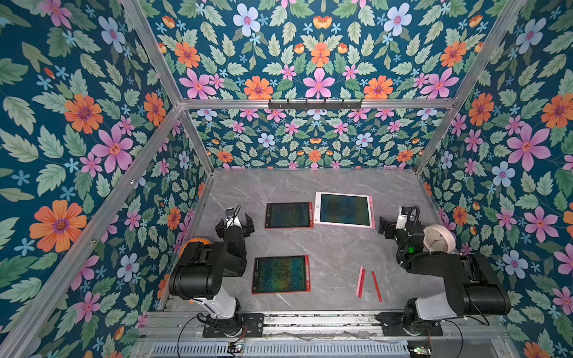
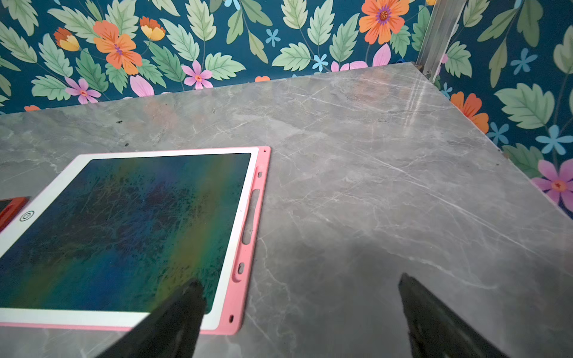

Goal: Place the stylus back onto the writing tablet
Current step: Pick up the stylus from the center of the board.

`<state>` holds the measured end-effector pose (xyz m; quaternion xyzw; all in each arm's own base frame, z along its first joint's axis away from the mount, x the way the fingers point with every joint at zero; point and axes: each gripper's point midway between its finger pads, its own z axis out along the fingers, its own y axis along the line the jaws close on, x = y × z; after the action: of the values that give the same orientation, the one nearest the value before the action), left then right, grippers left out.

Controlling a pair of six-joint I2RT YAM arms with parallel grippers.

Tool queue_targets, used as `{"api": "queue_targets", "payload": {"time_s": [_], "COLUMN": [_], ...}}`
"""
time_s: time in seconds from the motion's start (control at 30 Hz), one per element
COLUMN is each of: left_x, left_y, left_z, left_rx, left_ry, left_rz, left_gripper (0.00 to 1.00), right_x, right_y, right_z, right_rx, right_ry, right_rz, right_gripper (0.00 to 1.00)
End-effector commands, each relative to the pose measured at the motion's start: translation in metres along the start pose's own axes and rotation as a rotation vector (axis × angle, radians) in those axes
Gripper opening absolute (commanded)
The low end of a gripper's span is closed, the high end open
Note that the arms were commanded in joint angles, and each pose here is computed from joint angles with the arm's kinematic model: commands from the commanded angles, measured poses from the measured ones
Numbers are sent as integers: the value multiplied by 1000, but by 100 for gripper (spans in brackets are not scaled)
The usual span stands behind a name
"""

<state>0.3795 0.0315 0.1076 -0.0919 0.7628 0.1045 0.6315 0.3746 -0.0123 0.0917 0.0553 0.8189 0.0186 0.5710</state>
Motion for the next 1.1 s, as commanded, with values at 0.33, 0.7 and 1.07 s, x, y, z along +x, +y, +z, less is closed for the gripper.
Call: {"api": "queue_targets", "payload": {"time_s": [0.33,0.7,1.07], "left_x": [-7,-8,-7], "left_y": [0,0,0], "left_z": [-1,-1,-1], "left_rx": [-8,-7,-8], "left_ry": [-31,-32,-28], "left_rz": [1,0,2], "left_gripper": [100,100,100], "right_x": [-7,-8,-7], "right_y": [2,2,1], "right_z": [0,0,0], "right_rx": [-8,-8,-8], "right_ry": [-29,-30,-24], "right_rz": [-18,-18,-10], "right_gripper": [99,99,99]}}
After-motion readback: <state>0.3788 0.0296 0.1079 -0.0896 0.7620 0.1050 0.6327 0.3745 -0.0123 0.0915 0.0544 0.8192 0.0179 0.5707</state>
